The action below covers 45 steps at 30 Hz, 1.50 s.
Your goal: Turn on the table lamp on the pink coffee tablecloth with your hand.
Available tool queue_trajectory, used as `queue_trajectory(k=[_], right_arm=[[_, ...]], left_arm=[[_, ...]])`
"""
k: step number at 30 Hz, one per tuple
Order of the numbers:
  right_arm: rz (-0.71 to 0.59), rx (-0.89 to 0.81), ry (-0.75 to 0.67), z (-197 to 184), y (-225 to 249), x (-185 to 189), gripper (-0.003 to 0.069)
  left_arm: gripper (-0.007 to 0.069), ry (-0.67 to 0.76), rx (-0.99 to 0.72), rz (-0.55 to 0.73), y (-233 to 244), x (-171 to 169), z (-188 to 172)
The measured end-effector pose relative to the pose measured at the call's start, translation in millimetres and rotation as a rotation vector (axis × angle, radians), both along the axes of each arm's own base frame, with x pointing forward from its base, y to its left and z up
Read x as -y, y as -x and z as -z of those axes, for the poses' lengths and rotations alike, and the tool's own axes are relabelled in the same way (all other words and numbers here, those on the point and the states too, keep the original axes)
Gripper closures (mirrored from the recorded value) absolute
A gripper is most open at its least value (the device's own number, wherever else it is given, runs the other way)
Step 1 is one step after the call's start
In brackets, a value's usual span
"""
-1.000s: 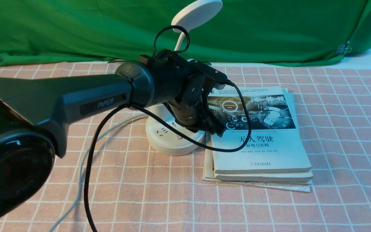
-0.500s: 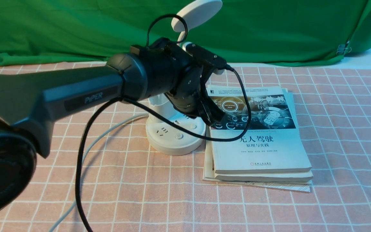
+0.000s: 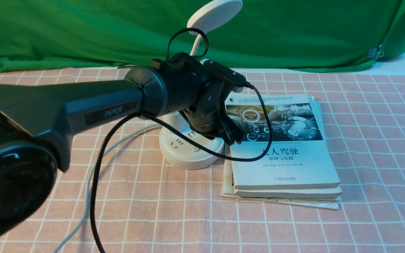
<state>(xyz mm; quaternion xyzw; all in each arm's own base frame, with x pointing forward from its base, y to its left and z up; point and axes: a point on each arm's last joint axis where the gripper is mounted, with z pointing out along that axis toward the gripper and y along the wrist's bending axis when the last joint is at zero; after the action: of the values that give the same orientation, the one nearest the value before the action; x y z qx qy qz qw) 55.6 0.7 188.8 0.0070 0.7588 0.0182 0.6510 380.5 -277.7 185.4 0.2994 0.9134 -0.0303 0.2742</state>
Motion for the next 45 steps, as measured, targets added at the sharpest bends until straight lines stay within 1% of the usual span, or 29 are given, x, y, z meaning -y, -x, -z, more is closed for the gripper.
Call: queue_trajectory(k=[8, 14, 20, 25, 28, 32, 34, 35, 36, 38, 39, 40, 41, 45], right_arm=[[0.0, 0.0, 0.0, 0, 0, 0, 0.0421], [0.0, 0.0, 0.0, 0, 0, 0, 0.0421], [0.0, 0.0, 0.0, 0, 0, 0, 0.0421], [0.0, 0.0, 0.0, 0, 0, 0, 0.0421], [0.0, 0.0, 0.0, 0, 0, 0, 0.0421], [0.0, 0.0, 0.0, 0, 0, 0, 0.0421], [0.0, 0.0, 0.0, 0, 0, 0, 0.0421], [0.0, 0.0, 0.0, 0, 0, 0, 0.0421], [0.0, 0.0, 0.0, 0, 0, 0, 0.0421], [0.0, 0.0, 0.0, 0, 0, 0, 0.0421], [0.0, 0.0, 0.0, 0, 0, 0, 0.0421], [0.0, 0.0, 0.0, 0, 0, 0, 0.0421], [0.0, 0.0, 0.0, 0, 0, 0, 0.0421], [0.0, 0.0, 0.0, 0, 0, 0, 0.0421]], left_arm=[[0.0604, -0.009, -0.043, -0.013, 1, 0, 8], [0.0604, -0.002, -0.056, 0.004, 1, 3, 12], [0.0604, -0.025, -0.08, 0.009, -1, 4, 22], [0.0604, -0.03, -0.078, 0.013, -1, 4, 19], [0.0604, -0.016, -0.066, 0.012, 0, 3, 10], [0.0604, -0.014, -0.121, -0.014, 16, -7, -15], [0.0604, 0.022, -0.088, -0.027, 22, -12, -44], [0.0604, 0.026, -0.082, -0.026, 23, -12, -47], [0.0604, 0.066, -0.049, -0.037, 29, -17, -72], [0.0604, 0.1, -0.016, -0.043, 43, -27, -100], [0.0604, 0.099, -0.015, -0.042, 44, -29, -100], [0.0604, 0.117, 0.004, -0.044, 55, -36, -112], [0.0604, 0.125, 0.008, -0.049, 64, -43, -117], [0.0604, 0.147, -0.01, -0.085, 107, -76, -112]])
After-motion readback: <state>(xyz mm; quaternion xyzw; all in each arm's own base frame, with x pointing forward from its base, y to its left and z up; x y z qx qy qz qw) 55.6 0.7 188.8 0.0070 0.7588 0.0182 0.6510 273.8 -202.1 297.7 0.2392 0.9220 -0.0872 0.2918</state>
